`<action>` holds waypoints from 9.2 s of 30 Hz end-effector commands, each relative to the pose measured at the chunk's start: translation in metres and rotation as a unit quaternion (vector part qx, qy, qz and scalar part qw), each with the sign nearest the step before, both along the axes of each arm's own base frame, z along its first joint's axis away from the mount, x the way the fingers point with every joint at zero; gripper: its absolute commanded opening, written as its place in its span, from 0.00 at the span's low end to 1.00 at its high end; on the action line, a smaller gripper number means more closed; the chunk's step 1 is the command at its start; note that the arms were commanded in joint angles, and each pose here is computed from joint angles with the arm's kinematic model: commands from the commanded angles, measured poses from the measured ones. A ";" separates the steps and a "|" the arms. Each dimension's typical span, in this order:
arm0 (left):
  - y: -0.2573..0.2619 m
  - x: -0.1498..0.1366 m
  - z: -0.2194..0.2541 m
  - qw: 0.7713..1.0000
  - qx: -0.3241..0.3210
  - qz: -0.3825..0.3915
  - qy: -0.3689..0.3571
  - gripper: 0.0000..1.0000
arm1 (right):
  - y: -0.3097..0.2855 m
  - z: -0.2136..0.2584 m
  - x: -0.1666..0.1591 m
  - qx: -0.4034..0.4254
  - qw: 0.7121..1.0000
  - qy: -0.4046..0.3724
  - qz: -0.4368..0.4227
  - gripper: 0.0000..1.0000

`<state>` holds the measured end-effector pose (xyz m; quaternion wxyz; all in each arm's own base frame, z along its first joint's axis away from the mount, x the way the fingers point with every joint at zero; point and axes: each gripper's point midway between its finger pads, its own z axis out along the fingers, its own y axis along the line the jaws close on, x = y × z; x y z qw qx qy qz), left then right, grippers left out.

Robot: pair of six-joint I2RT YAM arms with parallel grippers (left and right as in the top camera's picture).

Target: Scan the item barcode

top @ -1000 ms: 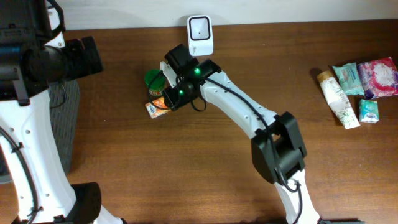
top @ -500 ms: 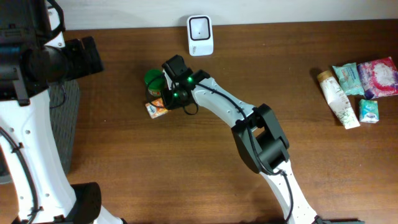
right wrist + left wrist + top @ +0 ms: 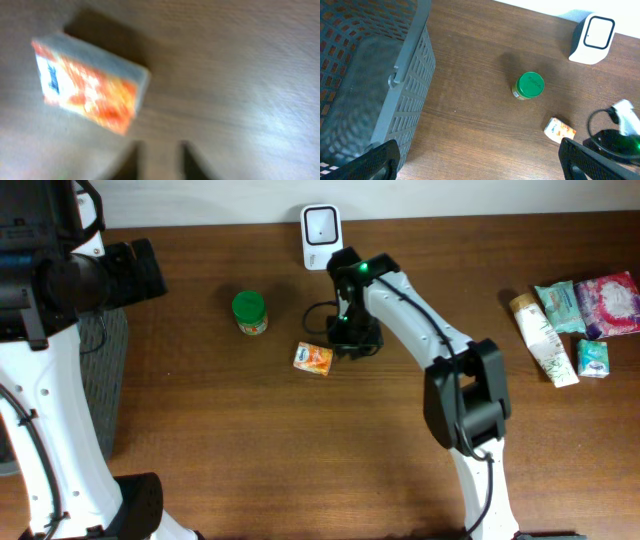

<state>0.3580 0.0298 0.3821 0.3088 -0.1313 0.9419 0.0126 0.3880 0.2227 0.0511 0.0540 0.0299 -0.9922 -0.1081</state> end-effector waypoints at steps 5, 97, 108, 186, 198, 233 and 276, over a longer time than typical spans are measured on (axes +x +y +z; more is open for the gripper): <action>0.000 -0.001 0.002 1.000 -0.004 0.002 -0.003 0.99 | 0.006 0.039 0.014 0.037 0.964 -0.111 0.237 0.67; 0.000 -0.001 0.002 1.000 -0.004 0.002 -0.003 0.99 | 0.020 0.126 0.046 0.625 0.778 -0.030 0.052 0.04; 0.000 -0.001 0.002 1.000 -0.004 0.002 -0.003 0.99 | -0.088 -0.030 0.022 0.068 0.996 0.032 0.048 0.04; 0.000 -0.001 0.002 1.000 -0.004 0.002 -0.003 0.99 | -0.004 0.190 0.042 0.571 0.679 -0.356 0.294 0.04; 0.000 -0.001 0.002 1.000 -0.004 0.002 -0.003 0.99 | 0.009 0.174 0.036 0.546 0.711 -0.324 0.302 0.04; 0.000 -0.001 0.002 1.000 -0.004 0.002 -0.003 0.99 | 0.010 0.107 0.270 -0.190 0.687 -0.637 0.294 0.04; 0.000 -0.001 0.002 1.000 -0.004 0.002 -0.003 0.99 | -0.061 0.204 0.144 0.115 0.898 -0.424 -0.016 0.99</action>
